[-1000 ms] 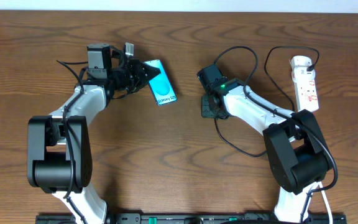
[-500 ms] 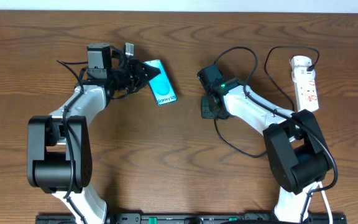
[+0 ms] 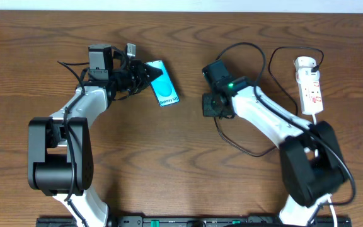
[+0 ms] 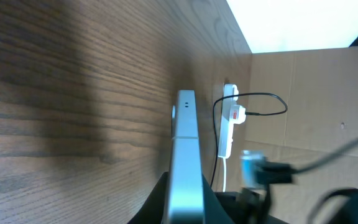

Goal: Plug charger to phone and switch on socket

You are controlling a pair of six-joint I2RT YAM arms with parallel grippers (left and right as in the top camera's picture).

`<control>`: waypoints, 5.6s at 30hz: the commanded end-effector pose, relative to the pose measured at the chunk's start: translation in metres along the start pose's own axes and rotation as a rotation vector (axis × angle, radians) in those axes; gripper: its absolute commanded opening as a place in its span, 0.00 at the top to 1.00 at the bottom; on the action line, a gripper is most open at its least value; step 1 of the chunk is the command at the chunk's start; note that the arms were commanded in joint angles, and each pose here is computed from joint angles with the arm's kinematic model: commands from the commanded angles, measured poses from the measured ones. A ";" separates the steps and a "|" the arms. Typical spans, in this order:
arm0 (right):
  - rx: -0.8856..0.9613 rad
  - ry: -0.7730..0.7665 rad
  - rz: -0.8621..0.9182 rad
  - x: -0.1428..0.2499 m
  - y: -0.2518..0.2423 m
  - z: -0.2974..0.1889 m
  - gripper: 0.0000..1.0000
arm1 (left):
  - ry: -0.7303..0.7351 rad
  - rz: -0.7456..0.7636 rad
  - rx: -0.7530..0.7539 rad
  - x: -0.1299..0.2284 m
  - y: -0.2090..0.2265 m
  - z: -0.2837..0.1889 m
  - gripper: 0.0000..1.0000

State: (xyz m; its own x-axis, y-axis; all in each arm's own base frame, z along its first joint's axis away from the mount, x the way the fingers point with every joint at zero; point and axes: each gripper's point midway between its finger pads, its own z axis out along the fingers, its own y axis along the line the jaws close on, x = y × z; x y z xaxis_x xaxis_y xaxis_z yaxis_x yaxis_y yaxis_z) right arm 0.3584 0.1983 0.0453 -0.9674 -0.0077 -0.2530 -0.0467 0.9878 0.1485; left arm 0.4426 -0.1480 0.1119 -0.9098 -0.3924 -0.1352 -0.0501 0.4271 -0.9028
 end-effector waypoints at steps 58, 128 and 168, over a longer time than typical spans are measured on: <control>-1.142 -0.373 -0.889 0.027 0.162 -0.226 0.99 | -0.123 0.154 0.505 -0.056 -0.128 -0.084 0.93; -1.411 -0.139 -0.462 -0.021 0.223 -0.175 0.99 | -0.283 0.194 0.613 -0.082 -0.145 -0.158 0.93; -1.410 -0.171 -0.466 -0.036 0.204 -0.176 0.99 | -0.223 0.226 0.592 -0.070 -0.145 -0.142 0.93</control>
State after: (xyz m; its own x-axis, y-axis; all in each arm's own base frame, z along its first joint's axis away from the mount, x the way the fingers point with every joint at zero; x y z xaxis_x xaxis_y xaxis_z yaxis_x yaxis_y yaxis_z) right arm 0.3458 0.3685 0.2451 -0.7855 -0.1415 -0.6025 -0.6055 -0.0261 0.7954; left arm 0.4552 -0.0661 0.3048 -0.7823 -0.5333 -0.3219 0.3789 0.0027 -0.9254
